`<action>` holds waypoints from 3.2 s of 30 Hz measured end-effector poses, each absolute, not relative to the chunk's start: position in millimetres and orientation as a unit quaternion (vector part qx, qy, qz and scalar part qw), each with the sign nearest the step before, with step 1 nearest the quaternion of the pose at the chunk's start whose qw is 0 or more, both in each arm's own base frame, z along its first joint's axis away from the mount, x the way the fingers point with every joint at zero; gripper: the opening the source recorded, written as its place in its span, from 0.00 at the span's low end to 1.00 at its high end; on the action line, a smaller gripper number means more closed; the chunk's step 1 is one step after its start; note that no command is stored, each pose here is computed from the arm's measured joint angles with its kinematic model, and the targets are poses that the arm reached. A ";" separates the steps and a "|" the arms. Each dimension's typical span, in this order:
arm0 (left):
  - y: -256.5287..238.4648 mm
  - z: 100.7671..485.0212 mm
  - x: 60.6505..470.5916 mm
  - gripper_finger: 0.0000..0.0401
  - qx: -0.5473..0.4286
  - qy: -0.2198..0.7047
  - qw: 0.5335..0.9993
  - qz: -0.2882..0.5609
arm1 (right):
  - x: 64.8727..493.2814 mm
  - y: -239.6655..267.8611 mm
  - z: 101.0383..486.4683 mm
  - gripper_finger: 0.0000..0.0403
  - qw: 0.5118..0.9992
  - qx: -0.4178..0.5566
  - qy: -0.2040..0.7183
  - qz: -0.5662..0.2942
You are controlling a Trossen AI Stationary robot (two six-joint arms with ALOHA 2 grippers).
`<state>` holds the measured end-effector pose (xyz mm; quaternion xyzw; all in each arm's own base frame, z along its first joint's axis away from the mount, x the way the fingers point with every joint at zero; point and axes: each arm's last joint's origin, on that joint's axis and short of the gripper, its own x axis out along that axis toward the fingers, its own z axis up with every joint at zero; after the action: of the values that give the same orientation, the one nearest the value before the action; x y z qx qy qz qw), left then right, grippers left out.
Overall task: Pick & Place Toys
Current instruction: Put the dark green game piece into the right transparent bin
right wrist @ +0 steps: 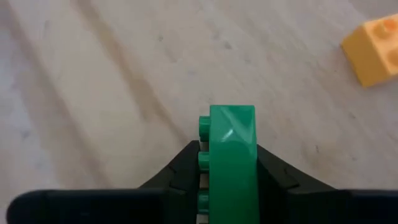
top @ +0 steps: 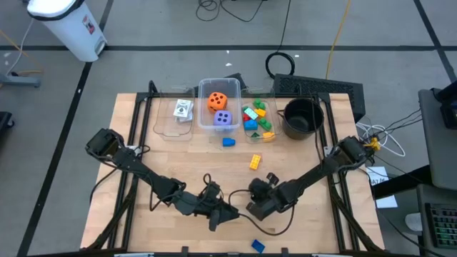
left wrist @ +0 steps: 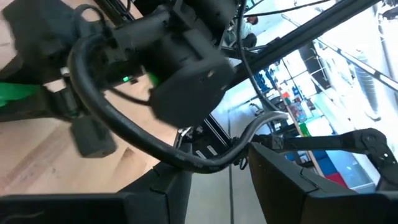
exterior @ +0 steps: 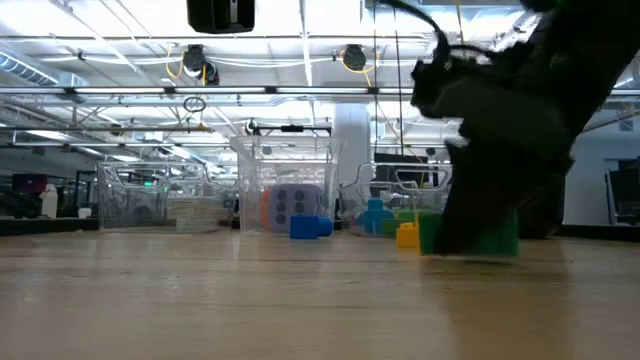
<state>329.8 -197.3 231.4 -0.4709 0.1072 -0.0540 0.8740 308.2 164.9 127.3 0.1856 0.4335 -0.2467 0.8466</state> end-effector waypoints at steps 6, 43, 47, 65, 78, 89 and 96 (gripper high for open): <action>-197.3 236.6 329.8 0.40 -0.480 0.091 0.870 -0.064 | 303.5 156.6 179.6 0.21 0.881 0.171 0.399 -0.187; -134.6 308.6 348.9 0.40 -0.356 0.042 0.930 -0.076 | 296.1 107.5 318.4 0.21 0.904 0.331 0.222 0.155; -134.7 308.0 348.7 0.40 -0.355 0.046 0.931 -0.076 | 296.9 105.5 318.9 0.21 0.903 0.330 0.222 0.163; -134.3 298.3 348.0 0.40 -0.355 0.086 0.930 -0.047 | 297.0 105.8 320.4 0.21 0.901 0.335 0.219 0.170; -134.4 298.2 348.0 0.23 -0.356 0.089 0.929 -0.053 | 297.0 105.6 320.1 0.22 0.901 0.335 0.220 0.167; -129.4 299.2 346.9 0.23 -0.358 0.100 0.927 -0.049 | 299.2 97.9 320.6 0.40 0.909 0.316 0.213 0.167; -111.3 312.0 337.2 0.23 -0.354 0.110 0.928 -0.024 | 296.0 74.3 328.1 0.42 0.927 0.288 0.196 0.141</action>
<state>337.2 -111.3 312.0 -0.3540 0.1099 -0.0238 0.9285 296.0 74.3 328.1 0.2881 0.1961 0.1407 0.9267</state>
